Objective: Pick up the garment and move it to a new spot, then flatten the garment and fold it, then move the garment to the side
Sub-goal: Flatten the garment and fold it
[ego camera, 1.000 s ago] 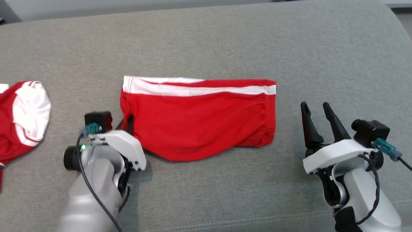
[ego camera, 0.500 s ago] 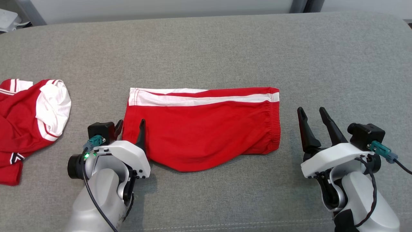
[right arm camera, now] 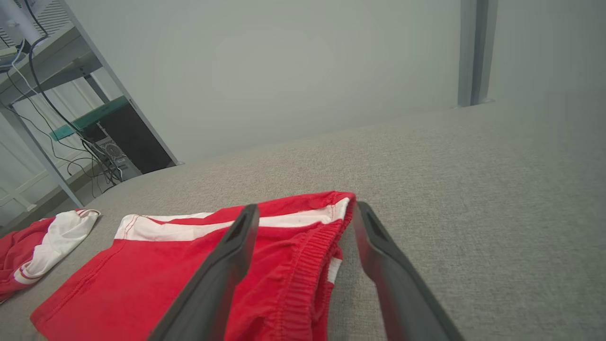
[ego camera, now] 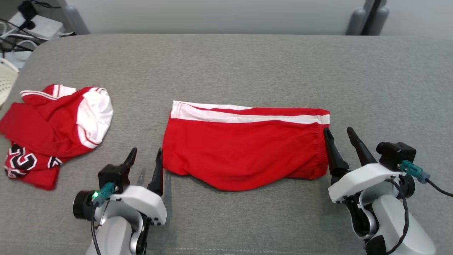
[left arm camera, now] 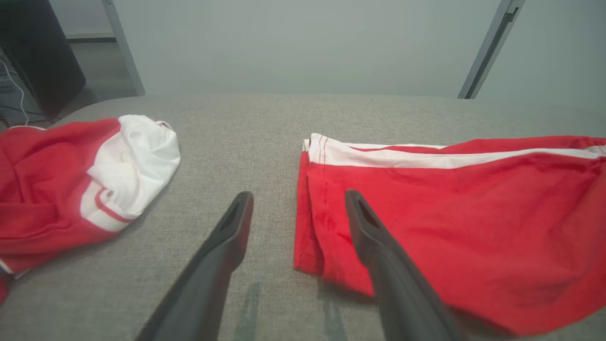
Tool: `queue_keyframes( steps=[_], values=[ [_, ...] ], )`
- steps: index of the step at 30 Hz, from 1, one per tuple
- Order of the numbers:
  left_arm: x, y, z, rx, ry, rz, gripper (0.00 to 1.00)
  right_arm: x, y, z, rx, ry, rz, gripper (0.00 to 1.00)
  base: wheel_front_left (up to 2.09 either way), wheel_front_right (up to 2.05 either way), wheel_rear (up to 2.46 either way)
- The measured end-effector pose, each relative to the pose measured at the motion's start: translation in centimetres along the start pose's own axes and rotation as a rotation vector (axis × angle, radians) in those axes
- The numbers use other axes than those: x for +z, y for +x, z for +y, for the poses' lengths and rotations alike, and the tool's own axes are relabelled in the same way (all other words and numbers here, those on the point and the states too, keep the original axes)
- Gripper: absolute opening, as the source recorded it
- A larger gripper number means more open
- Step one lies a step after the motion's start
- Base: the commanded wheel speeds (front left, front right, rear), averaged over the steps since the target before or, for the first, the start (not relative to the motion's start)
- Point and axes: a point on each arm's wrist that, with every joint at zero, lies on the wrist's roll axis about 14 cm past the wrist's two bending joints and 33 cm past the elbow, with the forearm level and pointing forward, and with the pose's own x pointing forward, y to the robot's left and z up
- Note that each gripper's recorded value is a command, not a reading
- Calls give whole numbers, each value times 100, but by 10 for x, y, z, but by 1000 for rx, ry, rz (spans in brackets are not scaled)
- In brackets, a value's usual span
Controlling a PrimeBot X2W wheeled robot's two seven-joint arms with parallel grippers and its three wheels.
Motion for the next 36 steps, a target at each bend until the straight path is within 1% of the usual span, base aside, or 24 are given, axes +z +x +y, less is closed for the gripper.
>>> queue_keyframes(
  steps=[7, 15, 21, 24, 34, 35, 36],
  values=[
    [-16, -29, 27, 73, -28, 30, 100, -25, 4, 9, 9, 24, 70, 100, 0, 0, 0],
    [-20, -44, 48, 128, -35, 38, 100, -55, 6, -7, -51, 40, 156, 100, 0, 0, 0],
    [-28, -46, 51, 143, -42, 57, 100, -83, -1, -14, -78, 46, 245, 100, 0, 0, 0],
    [-29, -46, 52, 146, -49, 61, 100, -90, -2, -13, -77, 55, 267, 100, 0, 0, 0],
    [-36, -46, 51, 146, -54, 79, 100, -98, 12, -2, -60, 113, 292, 99, 0, 0, 0],
    [-36, -47, 52, 147, -55, 81, 100, -99, 14, -1, -57, 117, 294, 94, 0, 0, 0],
    [-36, -47, 52, 148, -58, 81, 100, -99, 15, 1, -52, 119, 297, 53, 0, 0, 0]
  ],
)
